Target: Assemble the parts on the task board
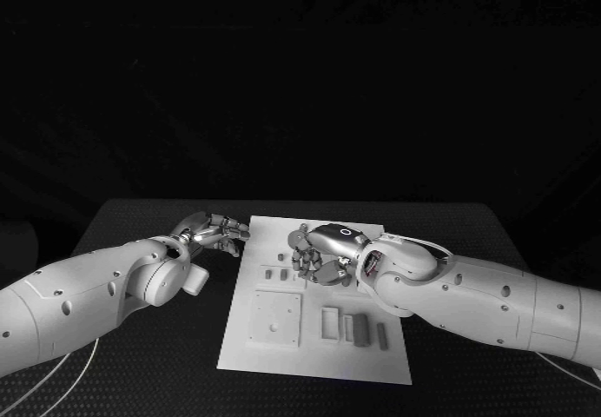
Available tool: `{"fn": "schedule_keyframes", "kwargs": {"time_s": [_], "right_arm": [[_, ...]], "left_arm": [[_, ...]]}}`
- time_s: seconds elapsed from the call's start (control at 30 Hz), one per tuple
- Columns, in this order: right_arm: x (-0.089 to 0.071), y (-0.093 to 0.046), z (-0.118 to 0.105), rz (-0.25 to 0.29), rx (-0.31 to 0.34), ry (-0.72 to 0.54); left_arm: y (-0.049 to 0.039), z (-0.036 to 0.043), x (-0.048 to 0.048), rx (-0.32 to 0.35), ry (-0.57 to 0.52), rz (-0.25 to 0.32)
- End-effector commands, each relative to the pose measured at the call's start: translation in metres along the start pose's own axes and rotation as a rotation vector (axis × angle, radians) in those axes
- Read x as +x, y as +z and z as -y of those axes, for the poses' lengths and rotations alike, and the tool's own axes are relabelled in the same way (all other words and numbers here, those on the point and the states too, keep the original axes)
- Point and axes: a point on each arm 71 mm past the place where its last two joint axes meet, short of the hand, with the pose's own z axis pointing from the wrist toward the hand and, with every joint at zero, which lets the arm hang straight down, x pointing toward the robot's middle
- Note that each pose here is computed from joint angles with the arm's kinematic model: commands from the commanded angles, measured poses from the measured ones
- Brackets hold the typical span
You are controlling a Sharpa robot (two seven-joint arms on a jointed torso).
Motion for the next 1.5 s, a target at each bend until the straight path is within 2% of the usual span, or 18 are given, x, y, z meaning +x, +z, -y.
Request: {"fn": "schedule_keyframes", "kwargs": {"time_s": [0.03, 0.4, 0.93, 1.5], "right_arm": [[0.006, 0.003, -0.007, -0.018, -0.036, -0.036], [0.027, 0.010, -0.023, -0.054, -0.079, -0.055], [0.050, 0.006, -0.025, -0.112, -0.091, -0.078], [0.058, 0.007, -0.029, -0.127, -0.105, -0.105]], "left_arm": [[0.0011, 0.0023, 0.0018, 0.013, -0.009, 0.004], [0.0020, 0.0033, 0.0038, 0.017, -0.011, 0.003], [0.0029, 0.0042, 0.0057, 0.018, -0.011, 0.000], [0.0029, 0.0042, 0.0059, 0.018, -0.011, -0.001]]}}
